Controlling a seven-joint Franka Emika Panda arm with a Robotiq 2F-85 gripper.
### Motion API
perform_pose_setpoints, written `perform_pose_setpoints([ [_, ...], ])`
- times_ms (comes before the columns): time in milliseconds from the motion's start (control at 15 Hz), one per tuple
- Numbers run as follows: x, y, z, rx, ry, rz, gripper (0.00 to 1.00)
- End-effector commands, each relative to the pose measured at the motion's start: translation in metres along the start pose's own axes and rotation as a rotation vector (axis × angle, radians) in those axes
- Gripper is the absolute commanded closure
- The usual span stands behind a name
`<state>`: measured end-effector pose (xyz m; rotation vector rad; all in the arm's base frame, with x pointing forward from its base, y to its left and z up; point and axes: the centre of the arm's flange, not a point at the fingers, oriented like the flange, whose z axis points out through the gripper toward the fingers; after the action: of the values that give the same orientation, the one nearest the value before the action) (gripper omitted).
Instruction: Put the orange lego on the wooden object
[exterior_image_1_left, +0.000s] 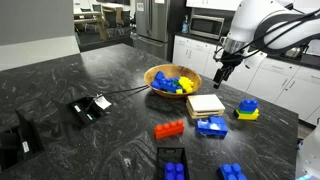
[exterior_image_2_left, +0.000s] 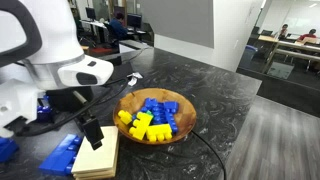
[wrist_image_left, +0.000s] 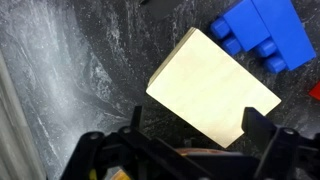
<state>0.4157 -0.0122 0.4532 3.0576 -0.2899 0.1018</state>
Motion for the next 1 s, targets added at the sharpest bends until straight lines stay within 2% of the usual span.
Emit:
perform_pose_setpoints([
  [0, 0.0, 0.0, 0.0, 0.0, 0.0, 0.0, 0.0],
  [333, 0.007, -0.03, 0.012, -0.052, 0.004, -0.109, 0.0],
  [400, 0.0, -0.023, 0.009, -0.03, -0.005, -0.072, 0.0],
  [800, 0.001, -0.023, 0.011, -0.03, -0.009, -0.071, 0.0],
  [933, 0.002, -0.027, 0.011, -0.032, -0.002, -0.113, 0.0],
])
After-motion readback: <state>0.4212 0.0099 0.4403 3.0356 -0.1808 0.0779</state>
